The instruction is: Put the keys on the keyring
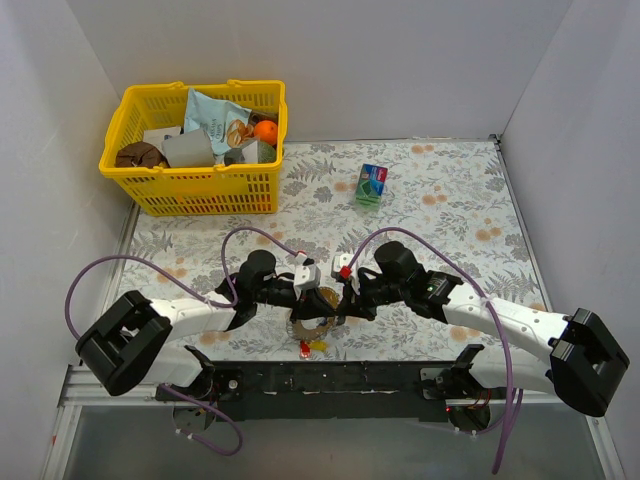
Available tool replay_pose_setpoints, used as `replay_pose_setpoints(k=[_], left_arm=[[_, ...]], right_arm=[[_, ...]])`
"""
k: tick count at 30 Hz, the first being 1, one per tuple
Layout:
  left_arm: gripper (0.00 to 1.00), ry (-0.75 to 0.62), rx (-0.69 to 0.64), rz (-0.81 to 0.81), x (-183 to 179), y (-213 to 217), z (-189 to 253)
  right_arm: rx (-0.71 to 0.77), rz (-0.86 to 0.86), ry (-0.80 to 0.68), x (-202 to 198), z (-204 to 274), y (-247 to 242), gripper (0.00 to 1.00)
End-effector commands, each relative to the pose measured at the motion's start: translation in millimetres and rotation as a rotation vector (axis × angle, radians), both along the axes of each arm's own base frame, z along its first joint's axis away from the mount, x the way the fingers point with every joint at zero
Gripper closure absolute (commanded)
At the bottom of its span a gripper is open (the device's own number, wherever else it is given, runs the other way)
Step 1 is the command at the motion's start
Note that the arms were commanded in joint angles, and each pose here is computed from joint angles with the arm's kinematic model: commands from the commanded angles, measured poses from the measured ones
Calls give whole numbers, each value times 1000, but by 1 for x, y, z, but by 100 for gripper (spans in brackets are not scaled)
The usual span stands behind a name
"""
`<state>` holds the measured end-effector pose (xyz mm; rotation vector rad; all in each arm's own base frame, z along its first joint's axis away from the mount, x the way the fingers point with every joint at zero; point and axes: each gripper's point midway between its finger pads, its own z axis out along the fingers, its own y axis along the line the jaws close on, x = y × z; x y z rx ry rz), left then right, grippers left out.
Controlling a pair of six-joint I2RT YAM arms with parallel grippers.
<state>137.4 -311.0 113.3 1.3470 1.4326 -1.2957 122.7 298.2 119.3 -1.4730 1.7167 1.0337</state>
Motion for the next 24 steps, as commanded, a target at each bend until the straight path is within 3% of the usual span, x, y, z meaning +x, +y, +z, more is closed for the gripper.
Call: replay_pose_setpoints(k=[1, 7, 15, 24], left_arm=[[99, -35, -45, 7, 6, -8, 14], [100, -38, -77, 30, 4, -5, 17], [100, -42, -139, 76, 5, -4, 28], [100, -57, -247, 80, -5, 2, 42]], right_arm=[[78, 23, -47, 4, 24, 10, 99], [78, -3, -58, 8, 27, 9, 96], [134, -83, -101, 16, 39, 5, 57], [271, -184, -132, 19, 56, -11, 30]])
